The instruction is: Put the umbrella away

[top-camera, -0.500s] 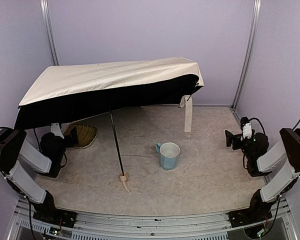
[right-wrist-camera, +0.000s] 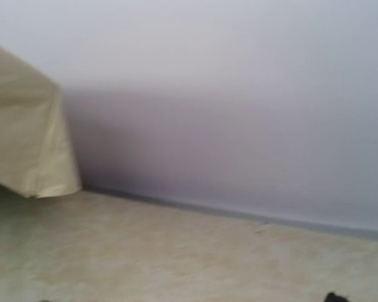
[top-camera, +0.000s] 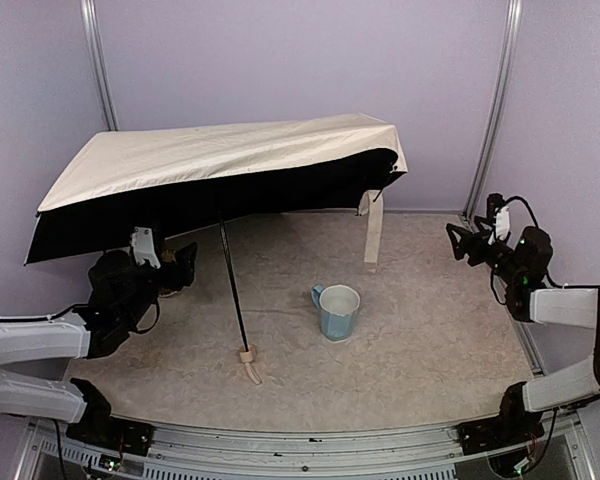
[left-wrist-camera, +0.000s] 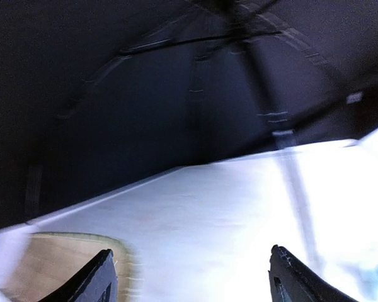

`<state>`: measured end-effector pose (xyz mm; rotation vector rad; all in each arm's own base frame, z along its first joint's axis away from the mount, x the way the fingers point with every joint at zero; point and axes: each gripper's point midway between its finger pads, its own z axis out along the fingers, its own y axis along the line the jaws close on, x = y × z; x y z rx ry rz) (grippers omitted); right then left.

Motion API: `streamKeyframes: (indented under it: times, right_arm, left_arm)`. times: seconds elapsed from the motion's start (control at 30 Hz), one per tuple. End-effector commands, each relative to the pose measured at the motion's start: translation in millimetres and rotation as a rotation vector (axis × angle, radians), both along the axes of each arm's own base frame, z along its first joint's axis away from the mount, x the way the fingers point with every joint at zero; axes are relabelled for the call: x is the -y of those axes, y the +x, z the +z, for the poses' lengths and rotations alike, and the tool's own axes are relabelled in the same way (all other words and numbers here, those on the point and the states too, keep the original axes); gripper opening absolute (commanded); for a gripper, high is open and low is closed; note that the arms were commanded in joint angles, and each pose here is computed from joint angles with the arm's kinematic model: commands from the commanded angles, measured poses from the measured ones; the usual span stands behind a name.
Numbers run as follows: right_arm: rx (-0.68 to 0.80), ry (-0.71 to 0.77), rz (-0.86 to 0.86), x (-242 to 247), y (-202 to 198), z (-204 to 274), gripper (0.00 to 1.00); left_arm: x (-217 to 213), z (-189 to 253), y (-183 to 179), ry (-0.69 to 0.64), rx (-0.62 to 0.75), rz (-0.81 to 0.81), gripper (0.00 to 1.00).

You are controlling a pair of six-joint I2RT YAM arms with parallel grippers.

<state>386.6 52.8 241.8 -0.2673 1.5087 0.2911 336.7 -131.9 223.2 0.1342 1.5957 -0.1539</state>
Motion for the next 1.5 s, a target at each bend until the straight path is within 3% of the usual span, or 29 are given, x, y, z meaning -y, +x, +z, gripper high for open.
streamKeyframes:
  times: [0.0,0.13,0.33,0.47,0.63,0.8,1.0,1.2,1.47]
  right_arm:
    - [-0.072,0.059,0.145,-30,-8,2,0.91]
    - [-0.039,0.044,0.187,-46,-14,13,0.9]
    - [-0.038,0.012,0.241,-71,-19,20,0.88]
    - [-0.022,0.01,0.284,-86,-27,27,0.87]
    - [-0.016,-0.022,0.347,-109,-38,34,0.86]
    - [-0.022,-0.036,0.38,-120,-45,42,0.82]
    - [-0.029,-0.061,0.432,-137,-61,52,0.76]
    - [0.012,-0.068,0.551,-170,-89,78,0.68]
    - [0.096,0.003,0.784,-221,-130,120,0.6]
  left_arm:
    - [55,-23,-35,-0.248,-0.158,-0.304,0.83]
    - [84,-19,-56,-0.418,-0.093,-0.488,0.93]
    - [120,-53,-30,-0.437,-0.201,-0.511,0.89]
    - [113,-71,-25,-0.476,-0.177,-0.47,0.66]
    - [141,-78,-32,-0.526,-0.198,-0.613,0.45]
    - [140,-80,-34,-0.603,-0.208,-0.617,0.01]
    - [144,-52,-29,-0.648,-0.184,-0.607,0.0]
    - [166,-12,2,-0.448,-0.169,-0.461,0.0]
    - [209,45,-4,-0.383,-0.1,-0.515,0.0]
